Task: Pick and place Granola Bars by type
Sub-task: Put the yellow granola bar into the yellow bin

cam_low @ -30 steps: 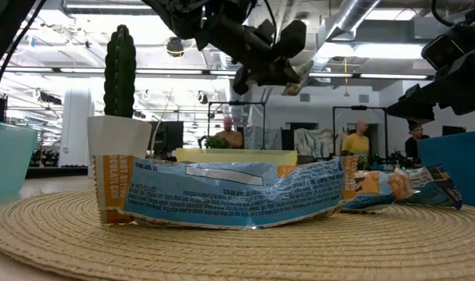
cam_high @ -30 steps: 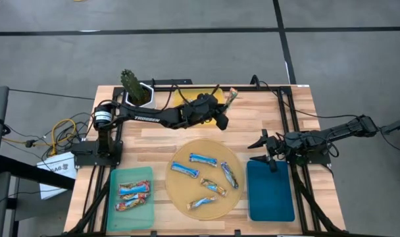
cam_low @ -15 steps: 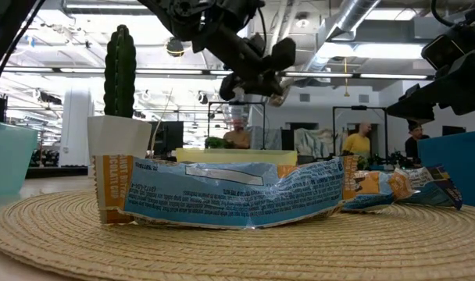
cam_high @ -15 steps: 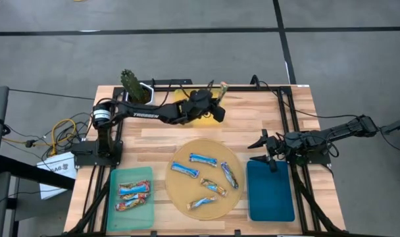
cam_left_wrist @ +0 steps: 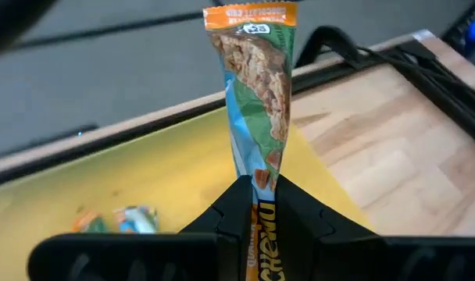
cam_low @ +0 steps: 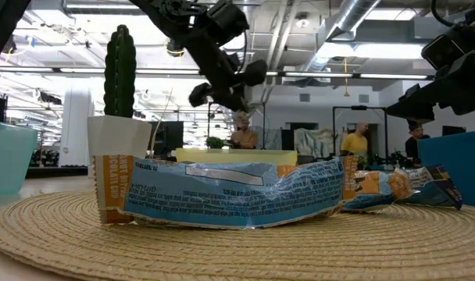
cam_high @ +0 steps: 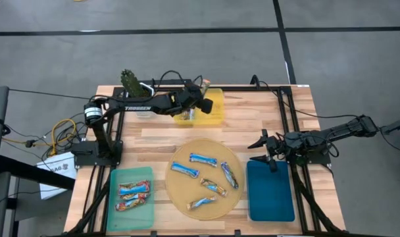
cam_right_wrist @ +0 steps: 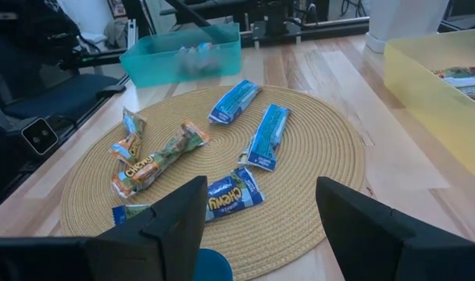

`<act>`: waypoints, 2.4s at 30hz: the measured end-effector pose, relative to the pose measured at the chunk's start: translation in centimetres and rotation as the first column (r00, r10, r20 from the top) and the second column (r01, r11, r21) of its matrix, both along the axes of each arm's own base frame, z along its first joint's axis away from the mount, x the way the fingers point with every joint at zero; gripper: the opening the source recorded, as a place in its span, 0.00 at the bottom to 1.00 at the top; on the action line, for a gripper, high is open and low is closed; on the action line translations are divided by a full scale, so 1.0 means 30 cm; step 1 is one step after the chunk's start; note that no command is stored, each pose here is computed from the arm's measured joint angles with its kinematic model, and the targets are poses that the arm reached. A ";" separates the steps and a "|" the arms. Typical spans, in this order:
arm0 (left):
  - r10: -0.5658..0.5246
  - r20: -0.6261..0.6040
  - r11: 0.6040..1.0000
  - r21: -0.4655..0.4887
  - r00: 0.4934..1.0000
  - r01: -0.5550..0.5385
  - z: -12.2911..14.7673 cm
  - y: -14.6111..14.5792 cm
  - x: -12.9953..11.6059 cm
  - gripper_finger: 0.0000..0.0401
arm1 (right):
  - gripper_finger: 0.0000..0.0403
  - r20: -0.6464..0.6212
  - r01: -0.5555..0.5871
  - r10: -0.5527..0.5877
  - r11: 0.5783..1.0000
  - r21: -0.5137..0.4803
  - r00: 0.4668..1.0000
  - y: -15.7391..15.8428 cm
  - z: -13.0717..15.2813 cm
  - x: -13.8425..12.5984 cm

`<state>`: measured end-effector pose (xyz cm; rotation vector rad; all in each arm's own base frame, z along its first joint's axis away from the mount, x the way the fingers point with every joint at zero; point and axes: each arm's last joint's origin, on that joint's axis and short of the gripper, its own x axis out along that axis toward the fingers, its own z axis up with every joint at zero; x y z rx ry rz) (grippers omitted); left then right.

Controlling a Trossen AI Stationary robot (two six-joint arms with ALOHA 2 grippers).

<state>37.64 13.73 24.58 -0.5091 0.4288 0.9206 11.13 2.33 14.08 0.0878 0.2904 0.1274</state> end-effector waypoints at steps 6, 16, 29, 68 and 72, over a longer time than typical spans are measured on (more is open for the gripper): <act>0.111 0.080 0.981 -0.170 0.991 -0.096 -0.004 0.026 -0.028 0.10 | 0.58 0.000 0.000 0.000 1.000 0.000 1.000 0.000 0.000 0.000; 0.164 0.089 0.958 -0.253 0.982 -0.137 -0.015 0.030 -0.039 0.10 | 0.58 0.000 0.000 0.000 1.000 0.000 1.000 0.000 0.000 0.000; 0.193 -0.007 0.903 -0.389 0.981 -0.181 -0.114 0.026 -0.031 0.10 | 0.58 0.001 0.000 0.000 1.000 0.001 1.000 0.000 0.000 0.000; 0.273 -0.007 0.863 -0.439 0.962 -0.248 -0.205 0.081 -0.012 0.30 | 0.58 0.000 0.000 0.000 1.000 0.000 1.000 0.000 0.000 0.000; 0.264 0.017 0.873 -0.431 0.964 -0.231 -0.200 0.084 -0.005 0.30 | 0.58 0.000 0.000 0.000 1.000 0.000 1.000 0.000 0.000 0.000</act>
